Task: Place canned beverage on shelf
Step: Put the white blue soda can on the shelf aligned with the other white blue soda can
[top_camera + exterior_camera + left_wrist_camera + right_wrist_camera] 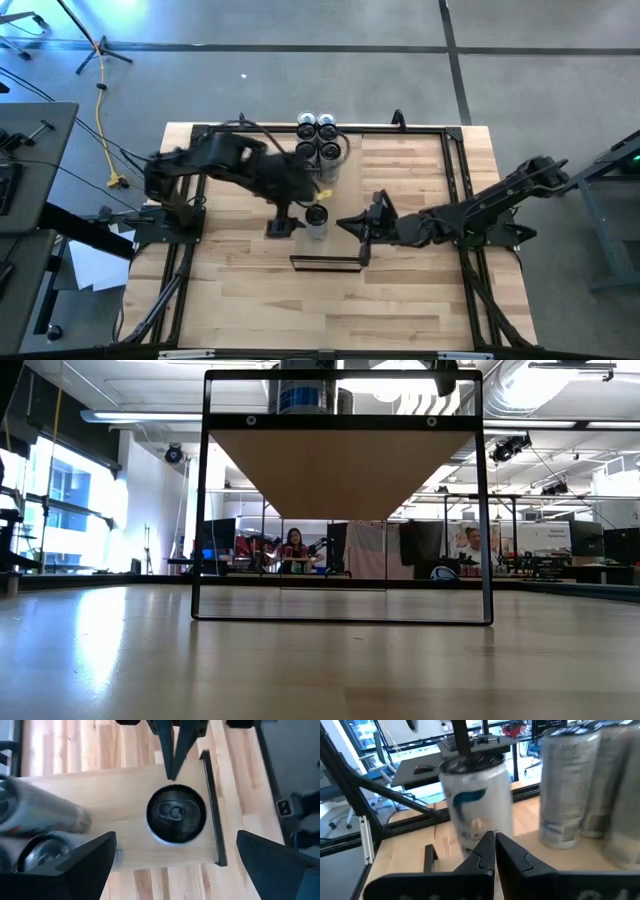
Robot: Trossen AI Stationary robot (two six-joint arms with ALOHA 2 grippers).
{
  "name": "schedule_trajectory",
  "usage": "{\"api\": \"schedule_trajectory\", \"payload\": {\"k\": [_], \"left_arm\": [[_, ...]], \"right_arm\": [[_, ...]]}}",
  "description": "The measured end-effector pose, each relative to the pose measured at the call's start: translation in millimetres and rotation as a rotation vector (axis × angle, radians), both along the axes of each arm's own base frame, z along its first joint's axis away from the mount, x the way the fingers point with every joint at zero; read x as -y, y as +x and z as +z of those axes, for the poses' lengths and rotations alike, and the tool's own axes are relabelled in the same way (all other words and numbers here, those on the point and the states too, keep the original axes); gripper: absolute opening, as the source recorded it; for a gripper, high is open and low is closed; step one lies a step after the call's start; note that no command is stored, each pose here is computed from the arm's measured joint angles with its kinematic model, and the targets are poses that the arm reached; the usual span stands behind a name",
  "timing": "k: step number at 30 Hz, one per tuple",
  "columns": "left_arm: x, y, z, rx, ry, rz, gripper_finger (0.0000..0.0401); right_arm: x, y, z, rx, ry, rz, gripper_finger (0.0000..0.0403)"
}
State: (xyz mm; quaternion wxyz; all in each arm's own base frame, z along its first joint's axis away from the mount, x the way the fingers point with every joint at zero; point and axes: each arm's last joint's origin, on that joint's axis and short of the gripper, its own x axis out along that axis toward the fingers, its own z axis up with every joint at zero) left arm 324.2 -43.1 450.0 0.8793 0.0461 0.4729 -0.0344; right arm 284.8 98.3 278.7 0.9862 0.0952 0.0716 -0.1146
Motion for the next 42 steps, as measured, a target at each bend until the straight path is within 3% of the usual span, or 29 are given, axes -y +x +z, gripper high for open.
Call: {"api": "schedule_trajectory", "payload": {"k": [9,16,21,24,27,32,37,42], "left_arm": [[6.8,-30.6,34.6,0.186,-0.100,0.089,0.0383],[44.4,-42.3,39.0,0.290,0.041,0.121,0.0383],[77.7,-36.7,-2.7,0.287,0.169,0.196,0.0384],[89.9,-42.0,-38.3,0.297,0.171,0.300,0.0382],[94.4,-54.8,-61.0,0.373,0.069,0.436,0.0381],[104.4,-66.2,-83.2,0.618,-0.125,0.659,0.0381],[122.1,-39.2,-113.3,0.710,-0.199,0.756,0.0381],[127.8,-10.6,-129.3,0.710,-0.085,0.838,0.0381]], "right_arm": [[17.9,-18.4,26.4,0.031,-0.025,0.057,0.0000],[24.5,-25.8,35.8,0.041,-0.020,0.111,0.0000],[26.3,-28.5,36.9,0.027,-0.024,0.150,0.0000],[26.9,-30.0,35.6,0.005,-0.028,0.152,0.0000],[27.3,-31.6,35.9,-0.004,-0.029,0.158,0.0000],[28.0,-34.6,35.5,-0.024,-0.023,0.163,0.0000],[29.6,-39.6,36.9,-0.041,-0.021,0.161,0.0000],[32.0,-46.8,42.6,-0.030,-0.018,0.161,0.0000]]}}
